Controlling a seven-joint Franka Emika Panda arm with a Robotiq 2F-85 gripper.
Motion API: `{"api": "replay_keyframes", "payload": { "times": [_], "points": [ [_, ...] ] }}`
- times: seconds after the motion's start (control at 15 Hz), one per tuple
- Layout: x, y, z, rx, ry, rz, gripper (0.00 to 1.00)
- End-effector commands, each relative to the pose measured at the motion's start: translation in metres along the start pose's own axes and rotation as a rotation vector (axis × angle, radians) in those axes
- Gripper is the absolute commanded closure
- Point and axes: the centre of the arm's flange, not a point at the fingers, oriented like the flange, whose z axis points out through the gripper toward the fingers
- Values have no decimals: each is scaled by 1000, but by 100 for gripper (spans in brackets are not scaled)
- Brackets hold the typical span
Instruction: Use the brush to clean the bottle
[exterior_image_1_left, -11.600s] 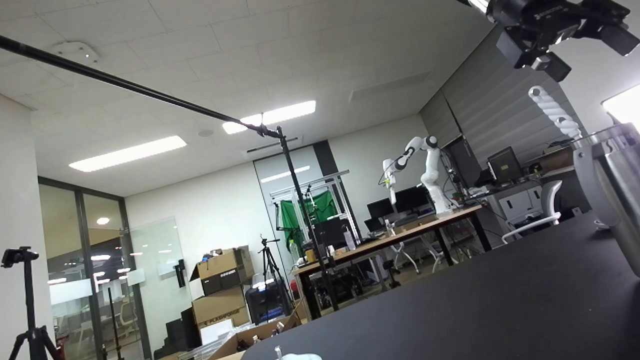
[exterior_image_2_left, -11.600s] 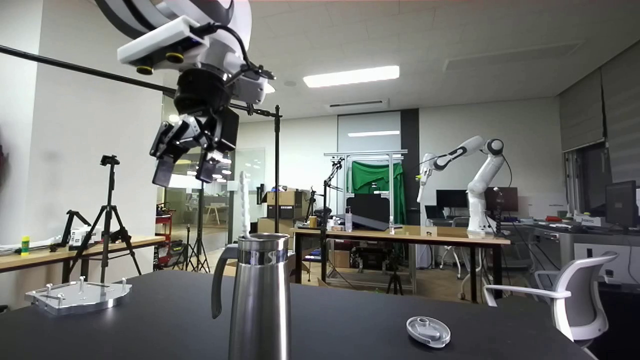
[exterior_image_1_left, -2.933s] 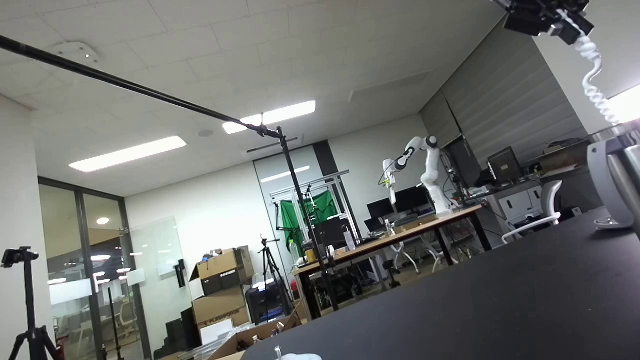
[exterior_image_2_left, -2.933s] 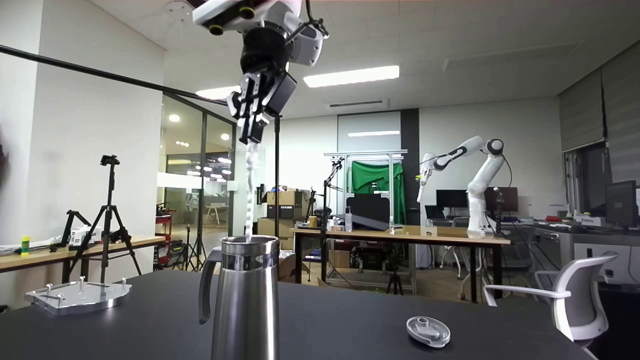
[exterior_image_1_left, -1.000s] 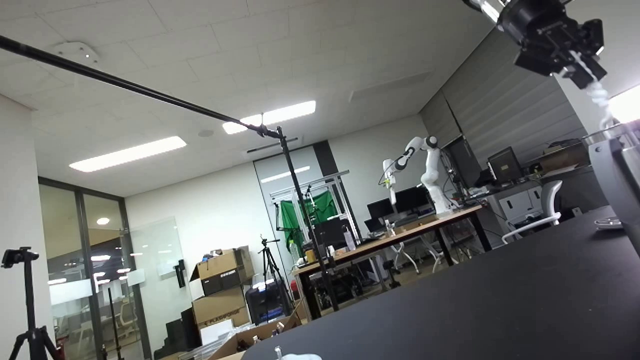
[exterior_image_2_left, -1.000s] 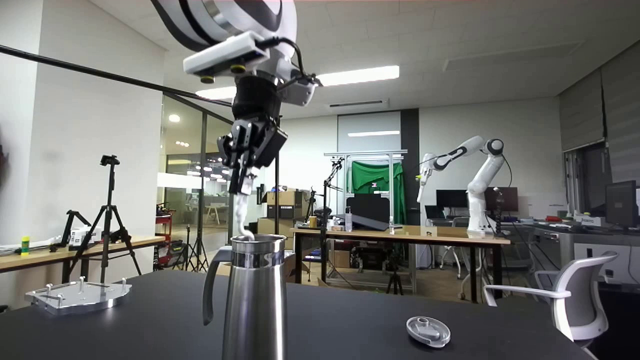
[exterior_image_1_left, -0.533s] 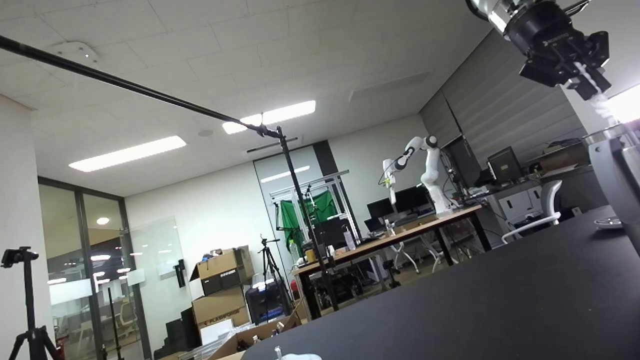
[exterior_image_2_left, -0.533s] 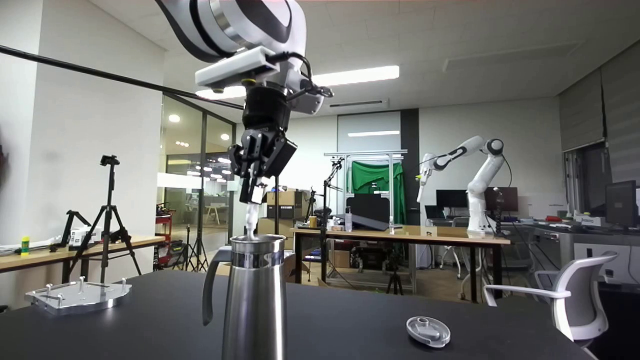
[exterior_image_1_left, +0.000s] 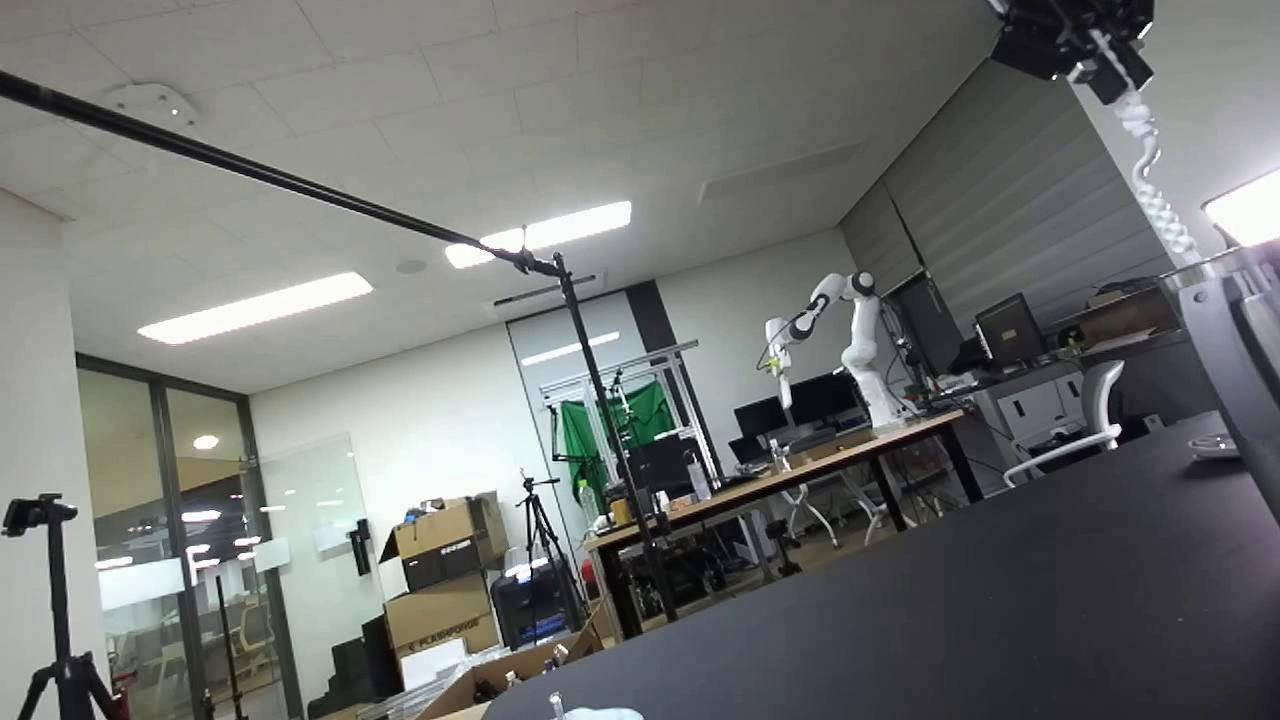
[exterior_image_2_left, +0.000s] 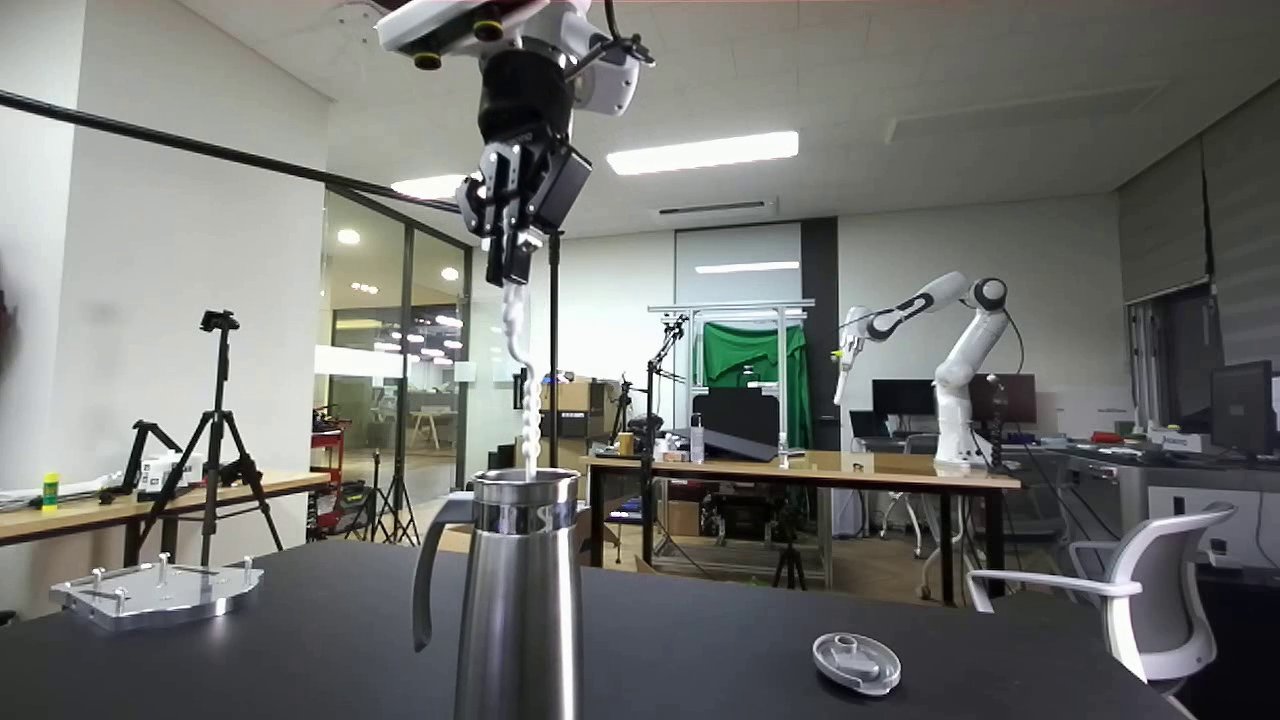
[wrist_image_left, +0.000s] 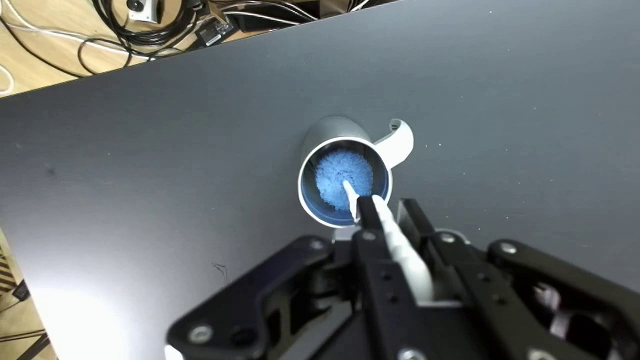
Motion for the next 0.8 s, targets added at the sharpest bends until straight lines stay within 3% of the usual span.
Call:
{"api": "replay_keyframes", "payload": {
  "times": [0.0,0.07,0.13,0.53,0.6,0.73],
  "points": [
    [-3,-4,-19,-31,5,8,96],
    [-4,-5,-20,-33,1,9,70],
    [-4,-6,-20,-39,-6,2,59],
    [-11,-5,-22,-36,-60,4,18],
    [-9,-5,-10,-28,-36,-16,37],
    [-11,-5,-10,-28,-52,-15,22]
  ]
}}
